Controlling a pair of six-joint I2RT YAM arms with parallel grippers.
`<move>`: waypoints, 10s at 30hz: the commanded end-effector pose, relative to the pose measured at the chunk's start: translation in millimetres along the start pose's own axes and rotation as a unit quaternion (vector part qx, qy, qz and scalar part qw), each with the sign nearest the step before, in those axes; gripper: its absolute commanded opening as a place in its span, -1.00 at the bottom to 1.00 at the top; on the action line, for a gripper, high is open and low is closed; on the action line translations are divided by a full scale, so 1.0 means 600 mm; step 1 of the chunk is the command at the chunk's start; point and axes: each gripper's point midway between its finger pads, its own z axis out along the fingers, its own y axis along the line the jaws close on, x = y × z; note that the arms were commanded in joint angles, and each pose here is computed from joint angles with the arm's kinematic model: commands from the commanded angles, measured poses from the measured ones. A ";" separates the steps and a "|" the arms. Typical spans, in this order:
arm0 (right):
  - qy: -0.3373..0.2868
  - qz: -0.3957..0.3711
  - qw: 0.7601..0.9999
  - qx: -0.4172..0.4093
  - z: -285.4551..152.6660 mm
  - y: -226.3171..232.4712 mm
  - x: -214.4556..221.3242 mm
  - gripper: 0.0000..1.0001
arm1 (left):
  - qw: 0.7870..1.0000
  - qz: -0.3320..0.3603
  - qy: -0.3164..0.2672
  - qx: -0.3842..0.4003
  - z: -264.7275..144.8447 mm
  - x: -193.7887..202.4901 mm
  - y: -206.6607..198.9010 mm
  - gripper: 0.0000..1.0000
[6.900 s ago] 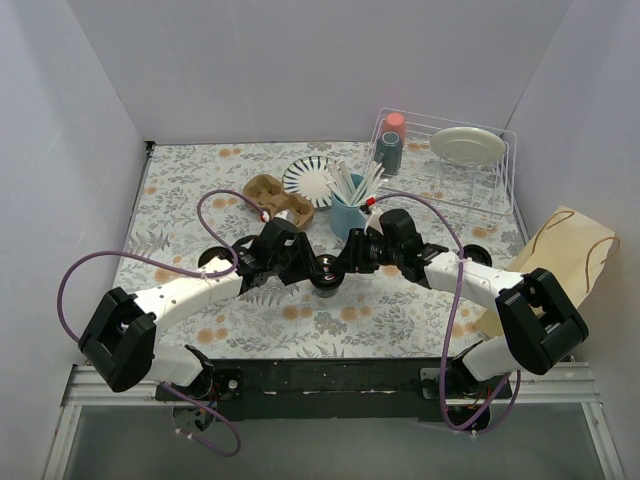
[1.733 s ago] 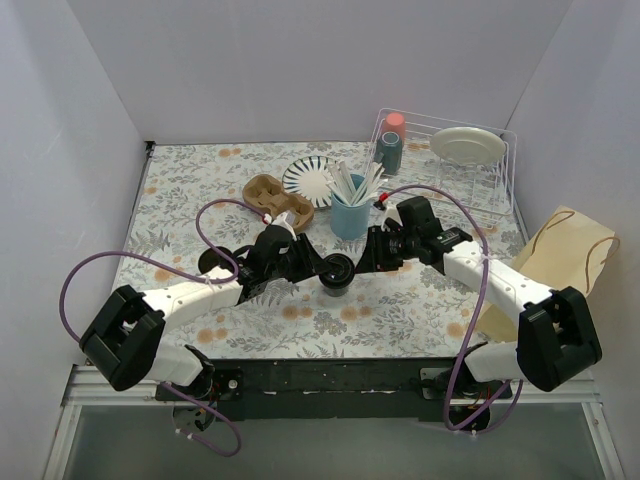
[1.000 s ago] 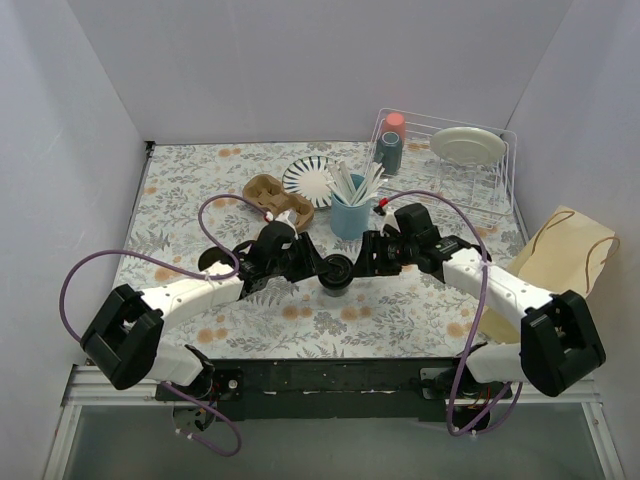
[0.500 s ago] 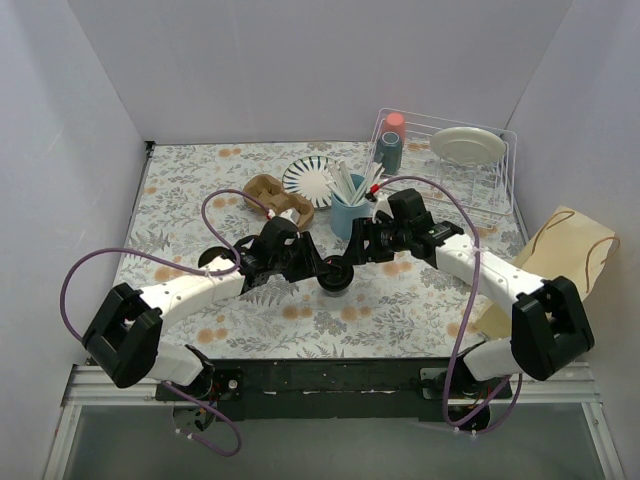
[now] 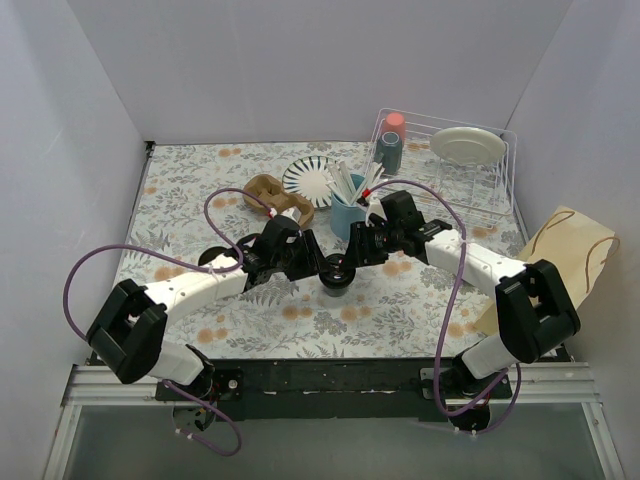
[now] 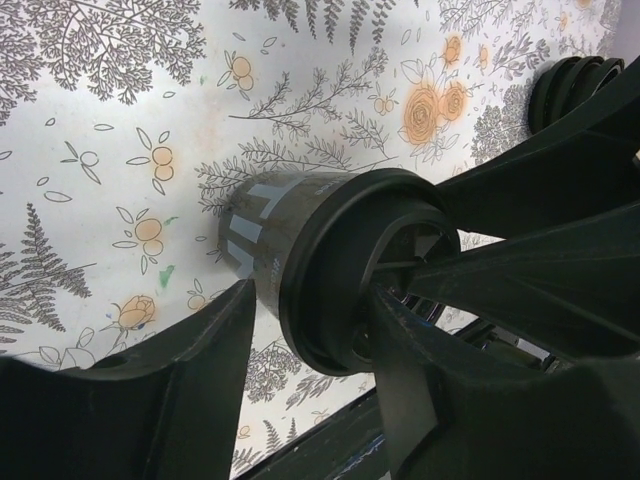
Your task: Pack the takeout coffee
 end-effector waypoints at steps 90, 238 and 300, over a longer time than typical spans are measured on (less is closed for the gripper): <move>-0.068 0.004 0.996 -0.051 -0.076 0.018 -0.064 0.23 | 0.995 -0.031 0.080 -0.043 0.039 0.101 0.153 -0.40; -0.015 -0.193 0.957 0.217 -0.016 0.049 -0.002 0.92 | 0.973 0.172 -0.140 -0.061 -0.194 -0.033 0.067 0.96; -0.131 -0.041 0.908 0.395 -0.214 -0.231 -0.174 0.90 | 0.970 0.170 -0.163 -0.057 -0.209 -0.042 0.067 0.96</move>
